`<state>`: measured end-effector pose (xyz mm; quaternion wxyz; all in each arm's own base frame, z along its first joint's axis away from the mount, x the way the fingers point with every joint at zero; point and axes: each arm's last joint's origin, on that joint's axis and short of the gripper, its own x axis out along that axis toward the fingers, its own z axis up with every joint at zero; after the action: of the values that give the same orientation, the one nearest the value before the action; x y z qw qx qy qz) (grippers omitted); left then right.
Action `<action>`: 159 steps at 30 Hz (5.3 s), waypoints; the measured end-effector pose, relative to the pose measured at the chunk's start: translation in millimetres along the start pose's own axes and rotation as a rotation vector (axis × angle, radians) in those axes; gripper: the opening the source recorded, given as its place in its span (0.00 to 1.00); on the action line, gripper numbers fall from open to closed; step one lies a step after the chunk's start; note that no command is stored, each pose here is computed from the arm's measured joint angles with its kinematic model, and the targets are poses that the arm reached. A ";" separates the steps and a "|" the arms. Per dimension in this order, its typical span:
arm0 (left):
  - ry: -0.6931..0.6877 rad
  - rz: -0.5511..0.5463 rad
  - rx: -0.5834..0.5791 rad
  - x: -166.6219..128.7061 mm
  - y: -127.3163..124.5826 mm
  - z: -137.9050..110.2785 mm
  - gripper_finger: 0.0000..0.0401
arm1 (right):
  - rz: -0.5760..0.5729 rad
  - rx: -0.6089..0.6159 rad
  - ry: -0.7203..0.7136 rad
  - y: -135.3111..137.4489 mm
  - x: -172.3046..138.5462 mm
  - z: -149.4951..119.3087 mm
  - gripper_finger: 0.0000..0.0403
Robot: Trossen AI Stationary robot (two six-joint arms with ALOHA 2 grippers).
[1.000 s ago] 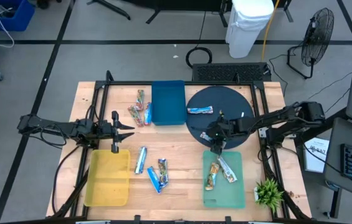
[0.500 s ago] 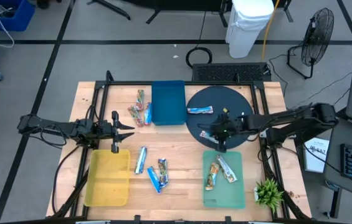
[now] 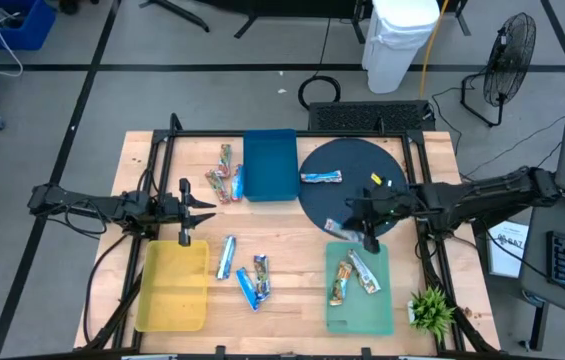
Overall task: Pick and place Granola Bars by type
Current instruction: Put the yellow granola bar into the green bin
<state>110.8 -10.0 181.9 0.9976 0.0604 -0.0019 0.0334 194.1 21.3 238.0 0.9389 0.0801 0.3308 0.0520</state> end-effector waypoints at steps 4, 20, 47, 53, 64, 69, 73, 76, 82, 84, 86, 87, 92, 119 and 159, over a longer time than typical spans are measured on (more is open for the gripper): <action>0.000 0.000 0.000 0.0 0.0 0.0 0.25 | 0.124 0.049 0.051 16.8 3.8 -4.6 0.00; 0.000 0.000 0.000 0.0 0.0 0.0 0.25 | 0.073 0.305 0.408 43.1 52.4 -54.0 0.00; 0.000 0.000 0.000 0.0 0.0 0.0 0.25 | -0.043 0.261 0.298 20.6 67.5 -44.6 0.10; 0.000 0.000 0.000 0.0 0.0 0.0 0.25 | 0.008 0.264 0.309 23.3 67.6 -44.4 0.28; 0.000 0.000 0.000 0.0 0.0 0.0 0.25 | 0.077 0.175 0.164 26.2 63.6 -29.1 0.39; 0.000 0.000 0.000 0.0 0.0 0.0 0.25 | 0.075 -0.011 -0.025 19.0 51.6 -9.2 0.39; 0.000 0.000 0.000 0.0 0.0 0.0 0.25 | -0.087 -0.191 -0.173 3.6 38.0 6.4 0.39; 0.000 0.000 0.000 0.0 0.0 0.0 0.25 | -0.258 -0.229 -0.215 -16.8 27.7 13.4 0.39; 0.000 0.000 0.000 0.0 0.0 0.0 0.25 | -0.496 -0.123 -0.182 -77.3 14.9 15.6 0.39; 0.000 0.000 0.000 0.0 0.0 0.0 0.25 | -0.527 -0.052 -0.134 -98.6 12.9 12.9 0.40; 0.000 0.000 0.000 0.0 0.0 0.0 0.25 | -0.541 0.021 -0.097 -118.0 12.2 10.9 0.41; 0.000 0.000 0.000 0.0 0.0 0.0 0.25 | -0.548 0.048 -0.081 -126.3 12.1 10.8 0.42; -0.001 0.000 0.000 0.0 0.0 0.0 0.25 | -0.562 0.109 0.045 -153.9 23.5 10.9 0.46; 0.000 0.000 0.000 0.0 0.0 0.0 0.25 | -0.568 0.144 0.370 -186.5 85.0 -8.8 0.52; 0.000 0.000 0.000 0.0 0.0 0.0 0.25 | -0.424 0.034 0.370 -139.0 89.4 3.0 0.00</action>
<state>110.8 -10.0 181.9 0.9976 0.0604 -0.0018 0.0333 271.5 -102.1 159.9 0.8509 0.0141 0.5068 -0.1374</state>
